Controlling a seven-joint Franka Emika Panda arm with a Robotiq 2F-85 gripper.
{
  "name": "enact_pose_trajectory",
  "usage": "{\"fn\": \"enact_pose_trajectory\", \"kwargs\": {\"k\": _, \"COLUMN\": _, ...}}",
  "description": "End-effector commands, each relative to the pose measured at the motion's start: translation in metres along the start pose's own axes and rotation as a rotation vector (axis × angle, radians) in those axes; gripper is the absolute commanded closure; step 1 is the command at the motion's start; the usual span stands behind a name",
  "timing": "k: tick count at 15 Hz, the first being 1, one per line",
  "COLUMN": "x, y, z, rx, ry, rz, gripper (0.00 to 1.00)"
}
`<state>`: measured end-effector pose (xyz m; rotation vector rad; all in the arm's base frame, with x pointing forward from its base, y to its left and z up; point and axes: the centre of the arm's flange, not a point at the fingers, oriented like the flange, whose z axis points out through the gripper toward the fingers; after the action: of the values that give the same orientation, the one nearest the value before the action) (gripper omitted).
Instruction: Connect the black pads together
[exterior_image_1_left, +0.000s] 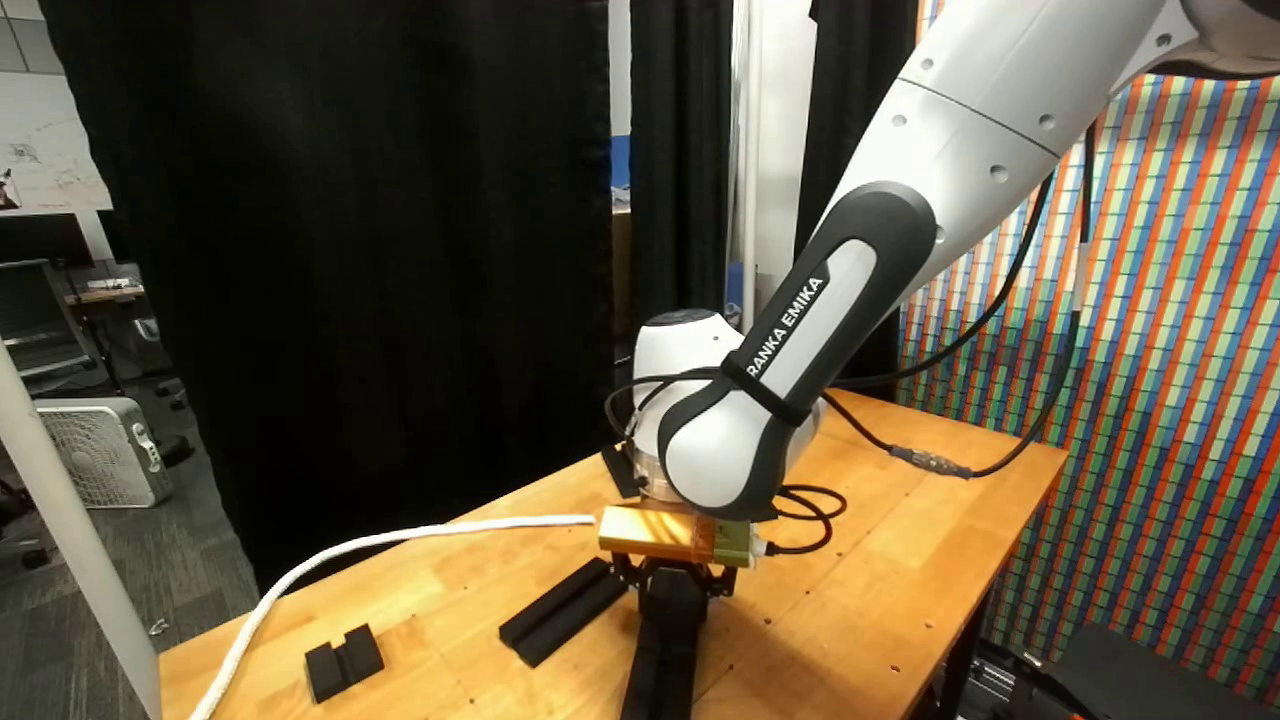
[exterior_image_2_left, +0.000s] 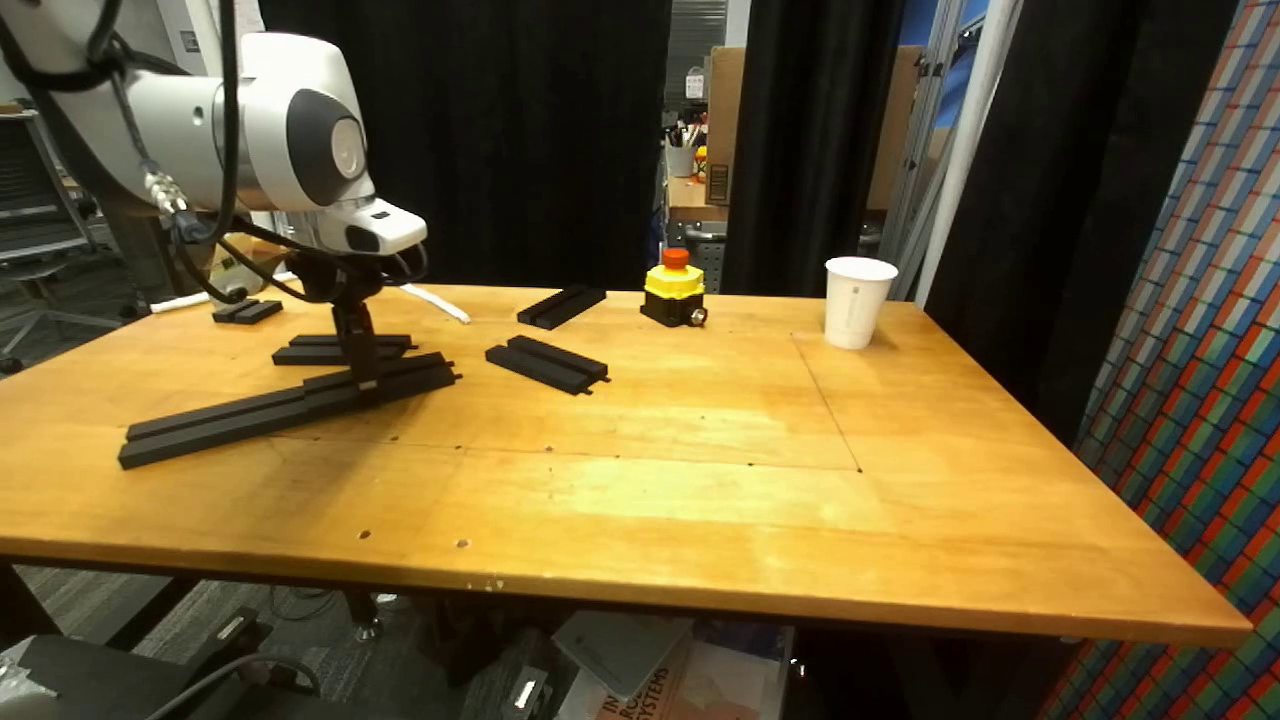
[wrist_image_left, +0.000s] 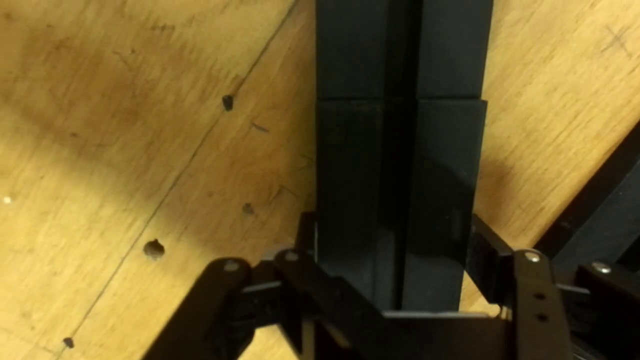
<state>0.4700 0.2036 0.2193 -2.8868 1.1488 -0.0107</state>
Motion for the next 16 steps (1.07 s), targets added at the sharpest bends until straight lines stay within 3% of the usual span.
{"fn": "enact_pose_trajectory", "kwargs": {"k": 1, "x": -0.005, "y": -0.006, "z": 0.004, "rx": -0.030, "ry": -0.012, "rz": 0.010, "gripper": 0.54}}
{"fn": "enact_pose_trajectory", "kwargs": {"k": 16, "x": -0.036, "y": -0.020, "z": 0.022, "rx": -0.024, "ry": -0.029, "rz": 0.009, "gripper": 0.54}}
